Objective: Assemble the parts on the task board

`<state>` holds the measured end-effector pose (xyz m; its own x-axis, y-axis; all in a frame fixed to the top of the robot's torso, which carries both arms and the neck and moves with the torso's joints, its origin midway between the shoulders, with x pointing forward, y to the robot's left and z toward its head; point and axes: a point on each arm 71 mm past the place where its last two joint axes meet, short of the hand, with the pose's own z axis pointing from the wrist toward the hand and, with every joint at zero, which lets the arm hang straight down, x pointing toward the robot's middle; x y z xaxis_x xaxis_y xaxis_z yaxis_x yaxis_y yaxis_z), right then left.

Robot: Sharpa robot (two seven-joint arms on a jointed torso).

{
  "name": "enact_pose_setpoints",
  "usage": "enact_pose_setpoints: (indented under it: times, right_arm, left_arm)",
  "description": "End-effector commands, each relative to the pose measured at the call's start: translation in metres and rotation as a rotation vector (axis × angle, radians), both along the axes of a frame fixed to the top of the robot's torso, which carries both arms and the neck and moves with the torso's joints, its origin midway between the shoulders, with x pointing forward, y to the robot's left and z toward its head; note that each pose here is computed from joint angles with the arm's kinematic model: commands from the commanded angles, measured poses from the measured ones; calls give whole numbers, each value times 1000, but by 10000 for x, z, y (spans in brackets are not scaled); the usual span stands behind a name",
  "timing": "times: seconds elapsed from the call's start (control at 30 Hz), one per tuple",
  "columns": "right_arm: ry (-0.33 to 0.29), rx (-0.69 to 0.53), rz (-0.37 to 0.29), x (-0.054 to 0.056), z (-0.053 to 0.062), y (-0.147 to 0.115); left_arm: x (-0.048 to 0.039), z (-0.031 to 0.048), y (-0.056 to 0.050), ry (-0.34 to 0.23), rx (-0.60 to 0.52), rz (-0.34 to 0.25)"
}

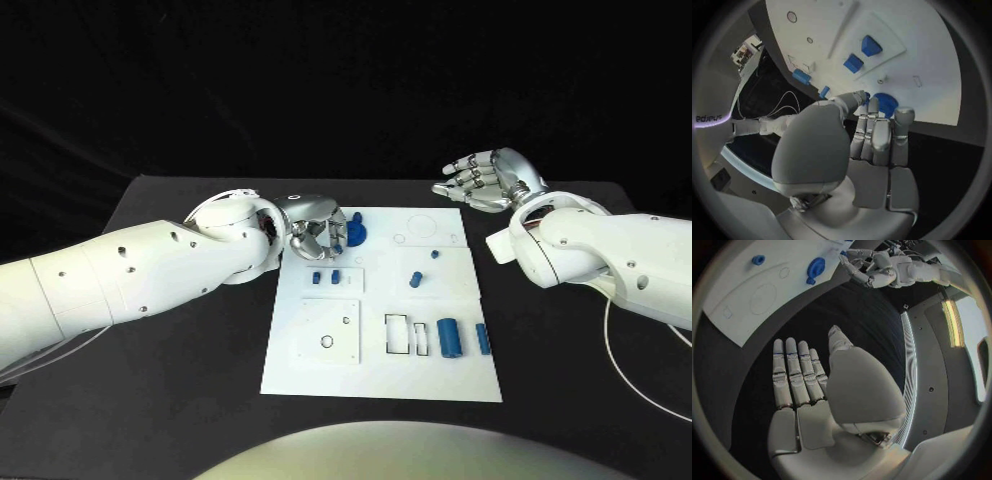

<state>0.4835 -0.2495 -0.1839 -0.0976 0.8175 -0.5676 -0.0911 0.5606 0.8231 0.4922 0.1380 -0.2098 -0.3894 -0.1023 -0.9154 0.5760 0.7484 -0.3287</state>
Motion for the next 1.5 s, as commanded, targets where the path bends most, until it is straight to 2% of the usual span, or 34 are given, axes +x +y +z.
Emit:
enact_pose_setpoints:
  times: [0.03, 0.17, 0.47, 1.03, 1.5]
  right_arm:
    - [-10, -4, 10, 1, 5, 7]
    - [-11, -4, 11, 5, 2, 8]
    - [-11, -4, 11, 8, -3, 10]
    - [-11, -4, 11, 5, -3, 11]
    - [-10, -4, 12, 4, -4, 14]
  left_arm:
    - [-5, -45, 47, 27, -6, 20]
    - [-17, -115, 103, 44, -1, 33]
    - [-6, -178, 135, 55, 11, 45]
    - [28, -188, 137, 35, 10, 59]
    - [22, -203, 103, 55, 16, 45]
